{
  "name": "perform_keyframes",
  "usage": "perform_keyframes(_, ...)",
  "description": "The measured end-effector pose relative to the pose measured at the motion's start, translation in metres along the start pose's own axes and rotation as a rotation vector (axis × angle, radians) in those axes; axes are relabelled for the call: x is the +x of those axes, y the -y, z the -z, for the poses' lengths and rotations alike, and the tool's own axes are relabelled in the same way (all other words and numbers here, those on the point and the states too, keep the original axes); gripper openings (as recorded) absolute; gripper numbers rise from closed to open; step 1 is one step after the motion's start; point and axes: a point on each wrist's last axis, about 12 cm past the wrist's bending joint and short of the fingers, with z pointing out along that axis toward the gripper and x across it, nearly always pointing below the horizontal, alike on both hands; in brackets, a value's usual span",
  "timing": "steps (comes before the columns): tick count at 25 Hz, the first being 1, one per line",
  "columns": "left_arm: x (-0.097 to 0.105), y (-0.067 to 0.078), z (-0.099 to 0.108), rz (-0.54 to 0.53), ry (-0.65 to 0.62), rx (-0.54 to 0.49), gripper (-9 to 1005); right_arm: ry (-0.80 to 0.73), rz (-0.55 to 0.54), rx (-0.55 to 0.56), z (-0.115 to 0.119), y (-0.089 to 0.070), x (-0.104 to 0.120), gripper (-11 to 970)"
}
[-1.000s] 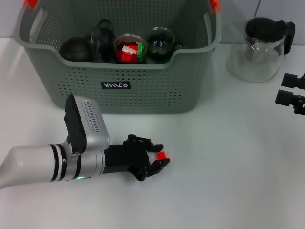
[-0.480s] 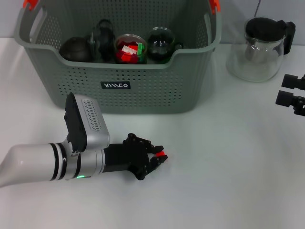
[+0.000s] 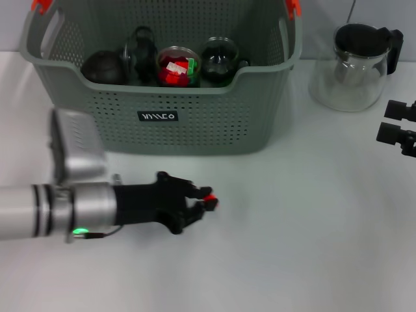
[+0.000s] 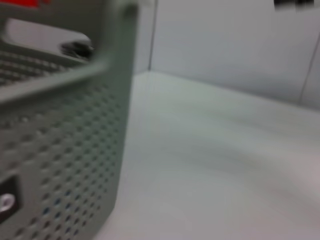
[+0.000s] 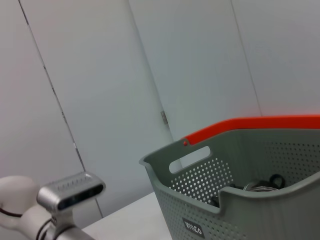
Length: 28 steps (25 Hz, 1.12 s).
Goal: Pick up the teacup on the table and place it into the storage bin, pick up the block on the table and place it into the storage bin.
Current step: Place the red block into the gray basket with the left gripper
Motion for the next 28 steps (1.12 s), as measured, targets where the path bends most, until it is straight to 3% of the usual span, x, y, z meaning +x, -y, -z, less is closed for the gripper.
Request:
perform_keyframes(7, -0.004, -0.009, 0.046, 0.195, 0.081, 0.023, 181, 0.001, 0.004, -0.012, 0.0, -0.001, -0.001, 684)
perform_keyframes(16, -0.026, -0.009, 0.083, 0.313, 0.215, 0.131, 181, 0.0, 0.005, -0.015, -0.001, -0.001, -0.002, 683)
perform_keyframes(22, -0.06, -0.017, 0.11, 0.363, 0.405, 0.222, 183, 0.0, 0.006, -0.02, -0.001, -0.002, -0.002, 684)
perform_keyframes(28, -0.107, -0.05, 0.121, 0.396, 0.542, 0.169, 182, -0.001, 0.002, -0.017, 0.001, -0.002, 0.0, 684)
